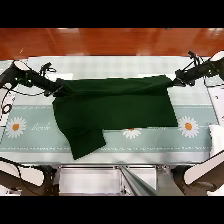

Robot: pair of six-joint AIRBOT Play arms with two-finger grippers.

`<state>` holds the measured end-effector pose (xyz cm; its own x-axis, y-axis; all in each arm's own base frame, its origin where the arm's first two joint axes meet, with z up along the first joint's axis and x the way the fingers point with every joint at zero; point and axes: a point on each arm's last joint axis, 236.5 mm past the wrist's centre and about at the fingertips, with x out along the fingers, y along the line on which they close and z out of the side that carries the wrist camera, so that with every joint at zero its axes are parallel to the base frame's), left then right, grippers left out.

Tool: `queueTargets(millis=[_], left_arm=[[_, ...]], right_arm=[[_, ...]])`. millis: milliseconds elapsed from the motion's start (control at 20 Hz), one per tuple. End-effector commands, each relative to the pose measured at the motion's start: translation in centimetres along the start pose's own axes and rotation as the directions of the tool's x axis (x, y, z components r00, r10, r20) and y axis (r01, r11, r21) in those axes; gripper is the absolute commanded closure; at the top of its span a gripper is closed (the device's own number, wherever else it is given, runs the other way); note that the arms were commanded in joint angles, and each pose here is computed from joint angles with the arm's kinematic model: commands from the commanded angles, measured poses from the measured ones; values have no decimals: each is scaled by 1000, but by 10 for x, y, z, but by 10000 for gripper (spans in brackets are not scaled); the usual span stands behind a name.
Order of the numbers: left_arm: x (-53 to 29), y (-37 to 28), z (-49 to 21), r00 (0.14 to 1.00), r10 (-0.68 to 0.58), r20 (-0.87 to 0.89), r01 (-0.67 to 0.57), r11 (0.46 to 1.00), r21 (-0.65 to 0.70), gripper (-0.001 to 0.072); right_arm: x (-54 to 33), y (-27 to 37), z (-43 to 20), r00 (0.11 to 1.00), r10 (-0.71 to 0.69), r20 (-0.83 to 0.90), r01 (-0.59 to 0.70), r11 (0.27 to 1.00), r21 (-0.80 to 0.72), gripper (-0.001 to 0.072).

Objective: Fold the shirts.

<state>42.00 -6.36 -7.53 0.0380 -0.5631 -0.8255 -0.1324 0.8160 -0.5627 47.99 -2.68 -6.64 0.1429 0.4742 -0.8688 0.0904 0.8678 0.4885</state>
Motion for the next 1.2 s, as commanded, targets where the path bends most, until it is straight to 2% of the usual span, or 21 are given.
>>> queueTargets(millis=[0, 50, 100, 150, 200, 300, 500, 600, 700, 800, 900, 950, 1150], left_arm=[[1, -1, -12, 999, -10, -49, 10, 1000, -2, 686], [1, -2, -16, 998, -16, -63, 15, 1000, -3, 685], [0, -3, -20, 997, -19, -79, 19, 1000, -11, 618], [-1, -5, -26, 994, -26, -106, 24, 999, -22, 330], [-5, -4, -32, 991, -17, -131, 14, 1000, -25, 195], [-21, 2, -36, 991, 29, -131, -35, 998, -44, 195], [-88, 15, -36, 986, 167, 26, -165, 984, -62, 196], [-111, 23, -52, 974, 196, 110, -186, 978, -96, 197], [-108, 36, -81, 968, 180, 174, -144, 969, -200, 198], [-83, 39, -120, 976, 82, 200, -24, 960, -278, 198], [-59, 38, -147, 971, -20, 239, 114, 916, -385, 198], [-47, 40, -162, 971, -46, 235, 146, 891, -429, 198], [-12, 48, -203, 986, -62, 155, 133, 854, -504, 198]], right_arm=[[9, 1, -9, 999, 25, -39, -24, 999, 22, 681], [9, 3, -10, 998, 35, -44, -33, 999, 30, 673], [9, 3, -11, 998, 36, -49, -33, 998, 60, 510], [8, 4, -14, 997, 41, -63, -36, 997, 73, 289], [3, 4, -18, 996, 44, -83, -37, 996, 79, 300], [-19, 2, -24, 993, 56, -100, -44, 992, 116, 300], [-84, -10, -29, 1000, 16, 26, -21, 982, 190, 300], [-92, -19, -48, 996, -6, 87, -14, 973, 229, 300], [-74, -26, -83, 992, 4, 123, -40, 955, 295, 300], [-61, -9, -112, 976, 111, 189, -163, 944, 286, 299], [-60, 10, -127, 947, 200, 252, -267, 926, 266, 298], [-60, 19, -134, 936, 226, 269, -295, 921, 255, 299], [-62, 31, -154, 934, 233, 271, -299, 926, 233, 299]])
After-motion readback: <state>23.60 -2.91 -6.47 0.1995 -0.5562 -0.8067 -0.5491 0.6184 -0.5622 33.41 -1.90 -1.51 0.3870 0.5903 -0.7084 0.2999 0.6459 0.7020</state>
